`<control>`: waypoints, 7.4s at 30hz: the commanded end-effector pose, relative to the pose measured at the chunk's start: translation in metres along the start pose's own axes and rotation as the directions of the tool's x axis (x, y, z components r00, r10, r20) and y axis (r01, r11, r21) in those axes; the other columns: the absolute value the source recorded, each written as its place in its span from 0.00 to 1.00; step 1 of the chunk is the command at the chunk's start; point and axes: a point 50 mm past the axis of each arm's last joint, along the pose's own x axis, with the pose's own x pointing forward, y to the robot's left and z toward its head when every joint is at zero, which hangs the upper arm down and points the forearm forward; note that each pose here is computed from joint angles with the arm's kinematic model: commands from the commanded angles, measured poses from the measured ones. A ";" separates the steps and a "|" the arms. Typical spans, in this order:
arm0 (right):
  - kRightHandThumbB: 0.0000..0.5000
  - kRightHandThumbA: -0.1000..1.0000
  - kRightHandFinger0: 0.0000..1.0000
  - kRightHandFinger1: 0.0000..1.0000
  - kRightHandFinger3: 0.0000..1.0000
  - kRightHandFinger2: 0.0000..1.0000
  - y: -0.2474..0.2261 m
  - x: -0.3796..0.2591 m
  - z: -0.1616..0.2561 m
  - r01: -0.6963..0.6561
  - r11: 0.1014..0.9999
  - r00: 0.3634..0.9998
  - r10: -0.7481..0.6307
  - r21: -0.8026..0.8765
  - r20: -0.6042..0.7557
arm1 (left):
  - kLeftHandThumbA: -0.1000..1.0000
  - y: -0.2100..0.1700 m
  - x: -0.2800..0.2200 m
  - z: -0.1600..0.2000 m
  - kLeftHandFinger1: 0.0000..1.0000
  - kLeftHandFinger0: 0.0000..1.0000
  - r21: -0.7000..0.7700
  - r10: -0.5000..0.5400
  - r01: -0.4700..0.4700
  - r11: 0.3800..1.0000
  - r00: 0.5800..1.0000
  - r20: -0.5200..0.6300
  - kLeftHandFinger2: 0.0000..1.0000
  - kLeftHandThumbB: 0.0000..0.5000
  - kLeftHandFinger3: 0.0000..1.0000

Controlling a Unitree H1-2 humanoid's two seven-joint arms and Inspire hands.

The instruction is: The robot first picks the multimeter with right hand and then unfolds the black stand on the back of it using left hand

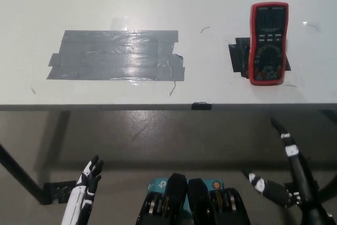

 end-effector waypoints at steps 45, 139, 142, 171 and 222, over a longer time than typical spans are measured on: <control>0.97 0.78 1.00 1.00 1.00 1.00 -0.070 0.301 0.117 0.445 0.887 0.886 -0.456 -0.124 -0.084 | 1.00 0.002 0.001 -0.003 1.00 1.00 0.111 -0.100 0.097 0.989 0.995 0.015 1.00 0.36 1.00; 0.98 1.00 1.00 1.00 1.00 1.00 -0.021 0.327 0.071 0.270 0.936 0.871 -0.337 -0.225 -0.358 | 1.00 0.009 0.005 0.001 1.00 1.00 0.191 -0.164 0.154 0.969 0.986 0.035 1.00 0.24 1.00; 0.97 1.00 1.00 1.00 1.00 1.00 -0.017 0.326 0.074 0.283 0.939 0.872 -0.337 -0.196 -0.354 | 1.00 0.009 0.005 0.002 1.00 1.00 0.195 -0.166 0.156 0.968 0.985 0.038 1.00 0.24 1.00; 0.93 1.00 1.00 1.00 1.00 1.00 -0.027 0.334 0.045 0.297 0.939 0.819 -0.345 -0.175 -0.459 | 1.00 0.010 0.006 0.004 1.00 1.00 0.196 -0.159 0.147 0.969 0.986 0.043 1.00 0.25 1.00; 0.94 0.81 1.00 1.00 1.00 1.00 -0.041 0.355 0.072 0.360 0.903 0.815 -0.427 -0.236 -0.391 | 1.00 0.009 0.012 0.006 1.00 1.00 0.203 -0.163 0.148 0.968 0.985 0.062 1.00 0.24 1.00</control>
